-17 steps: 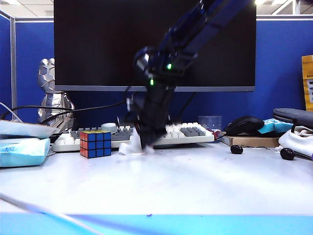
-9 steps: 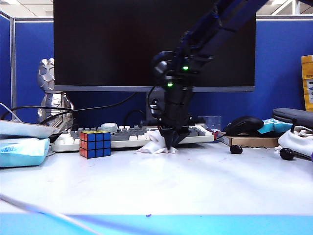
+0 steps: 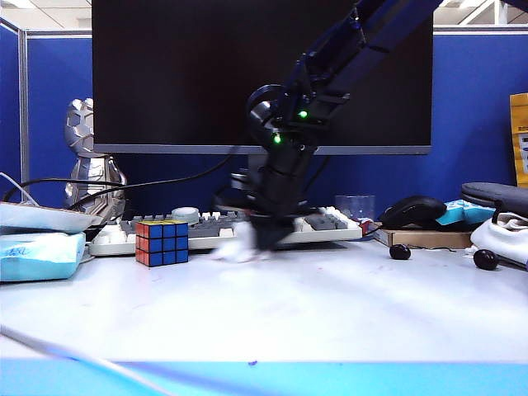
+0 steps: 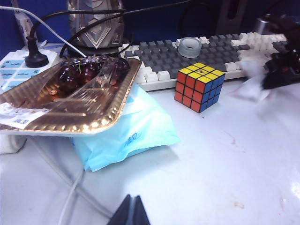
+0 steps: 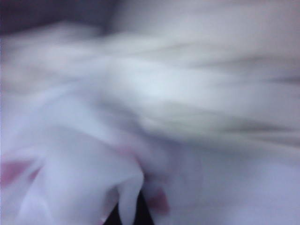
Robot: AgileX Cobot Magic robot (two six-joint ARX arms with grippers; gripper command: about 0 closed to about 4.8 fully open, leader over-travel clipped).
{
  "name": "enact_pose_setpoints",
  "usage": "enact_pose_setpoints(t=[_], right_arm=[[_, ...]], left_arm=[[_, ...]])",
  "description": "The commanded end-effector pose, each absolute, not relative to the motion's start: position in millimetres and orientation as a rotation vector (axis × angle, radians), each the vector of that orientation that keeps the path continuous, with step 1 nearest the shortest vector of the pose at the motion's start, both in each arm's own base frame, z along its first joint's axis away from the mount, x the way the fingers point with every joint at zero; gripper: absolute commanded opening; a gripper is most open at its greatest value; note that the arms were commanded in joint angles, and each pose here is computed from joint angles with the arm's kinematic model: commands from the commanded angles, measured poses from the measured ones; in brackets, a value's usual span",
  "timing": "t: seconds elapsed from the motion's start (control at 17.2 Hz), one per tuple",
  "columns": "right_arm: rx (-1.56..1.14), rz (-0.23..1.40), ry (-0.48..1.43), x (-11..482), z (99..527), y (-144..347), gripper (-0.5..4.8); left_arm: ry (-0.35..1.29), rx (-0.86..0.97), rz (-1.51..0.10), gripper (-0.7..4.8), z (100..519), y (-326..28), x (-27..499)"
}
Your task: Use the wet wipes on the table to wipe the cherry juice off the table, then put the wipes back on the table.
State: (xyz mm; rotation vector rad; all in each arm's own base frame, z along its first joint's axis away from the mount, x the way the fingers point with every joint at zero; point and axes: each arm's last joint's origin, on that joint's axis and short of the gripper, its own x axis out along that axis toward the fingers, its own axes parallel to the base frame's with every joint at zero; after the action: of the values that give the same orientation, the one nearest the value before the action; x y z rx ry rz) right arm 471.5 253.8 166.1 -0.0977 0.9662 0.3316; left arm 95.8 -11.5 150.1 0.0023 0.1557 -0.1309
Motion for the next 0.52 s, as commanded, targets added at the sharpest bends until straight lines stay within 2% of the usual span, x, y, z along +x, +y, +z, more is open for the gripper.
enact_pose_setpoints(t=[0.06, 0.17, 0.29, 0.41, 0.46, 0.52], right_arm=[[-0.163, 0.146, 0.922, 478.5, 166.0, 239.8, -0.06], [-0.084, 0.292, 0.909, 480.7, 168.5, 245.5, -0.06], [0.033, 0.546, 0.928, 478.1, 171.3, 256.5, -0.06], [0.059, 0.648, 0.939, 474.1, 172.0, 263.9, -0.06], [0.04, 0.648, 0.933, 472.5, 171.9, 266.9, -0.06], [-0.002, 0.549, 0.917, 473.3, 171.2, 266.0, -0.06]], left_arm=[[0.164, -0.001, -0.133, -0.02, 149.1, -11.4, 95.5], [0.164, -0.001, -0.133, -0.02, 149.1, -11.4, 95.5], [0.164, -0.001, -0.133, -0.02, 149.1, -11.4, 95.5], [0.164, -0.001, -0.133, -0.02, 149.1, -11.4, 95.5], [0.164, -0.001, -0.133, -0.02, 149.1, -11.4, 95.5], [0.164, -0.001, -0.133, -0.02, 149.1, -11.4, 95.5]])
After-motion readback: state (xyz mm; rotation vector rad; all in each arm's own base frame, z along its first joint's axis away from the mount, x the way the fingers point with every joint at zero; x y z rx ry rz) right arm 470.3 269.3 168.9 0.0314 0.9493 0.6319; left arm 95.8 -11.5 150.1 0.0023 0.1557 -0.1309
